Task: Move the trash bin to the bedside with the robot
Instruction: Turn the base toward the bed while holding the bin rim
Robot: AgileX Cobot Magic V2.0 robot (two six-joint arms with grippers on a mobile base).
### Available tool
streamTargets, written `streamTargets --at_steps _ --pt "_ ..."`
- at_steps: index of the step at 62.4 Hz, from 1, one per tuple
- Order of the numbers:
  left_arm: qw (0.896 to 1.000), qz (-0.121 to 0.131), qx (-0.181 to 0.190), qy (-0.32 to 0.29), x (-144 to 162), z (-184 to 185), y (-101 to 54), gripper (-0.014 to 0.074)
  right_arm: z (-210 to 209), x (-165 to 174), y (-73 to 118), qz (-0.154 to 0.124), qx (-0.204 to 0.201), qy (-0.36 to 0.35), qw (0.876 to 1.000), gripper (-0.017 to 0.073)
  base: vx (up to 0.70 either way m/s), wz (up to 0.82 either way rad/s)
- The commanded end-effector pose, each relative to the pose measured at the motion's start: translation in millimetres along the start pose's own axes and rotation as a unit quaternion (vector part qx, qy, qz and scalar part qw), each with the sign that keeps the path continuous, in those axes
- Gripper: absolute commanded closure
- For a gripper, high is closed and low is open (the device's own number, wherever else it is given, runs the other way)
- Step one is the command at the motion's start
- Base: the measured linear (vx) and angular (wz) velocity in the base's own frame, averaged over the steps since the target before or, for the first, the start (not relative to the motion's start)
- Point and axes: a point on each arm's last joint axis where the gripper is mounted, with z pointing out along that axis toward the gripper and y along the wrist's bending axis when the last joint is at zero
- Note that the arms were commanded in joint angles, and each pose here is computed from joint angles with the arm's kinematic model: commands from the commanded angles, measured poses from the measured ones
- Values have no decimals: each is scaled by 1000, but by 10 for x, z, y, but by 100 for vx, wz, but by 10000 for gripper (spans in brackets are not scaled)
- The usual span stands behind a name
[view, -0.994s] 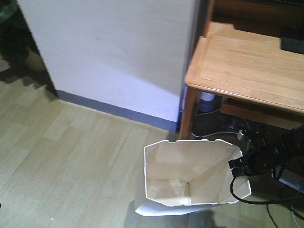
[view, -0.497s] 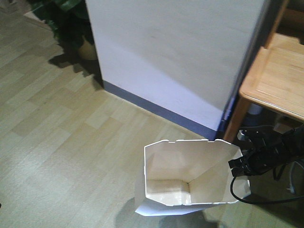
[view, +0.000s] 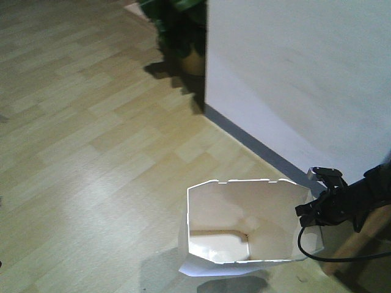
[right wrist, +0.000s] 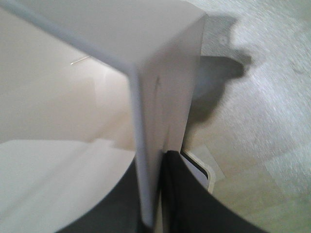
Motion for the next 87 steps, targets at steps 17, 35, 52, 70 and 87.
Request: streamTargets --at_steps 17,35,52,70,87 --pt "999 -5 2 -32 -8 5 1 599 -247 -171 222 -5 -91 -39 995 564 8 64" --pt "999 -5 2 -32 -8 5 1 599 -247 -171 222 -5 -91 -39 995 564 8 54" --pt "999 -5 2 -32 -8 5 1 599 -247 -171 222 -5 -91 -39 995 564 11 42" --pt "999 -5 2 -32 -8 5 1 599 -247 -171 222 -5 -91 -39 995 564 17 33" --pt "999 -5 2 -32 -8 5 1 599 -247 -171 222 -5 -91 -39 995 564 23 17"
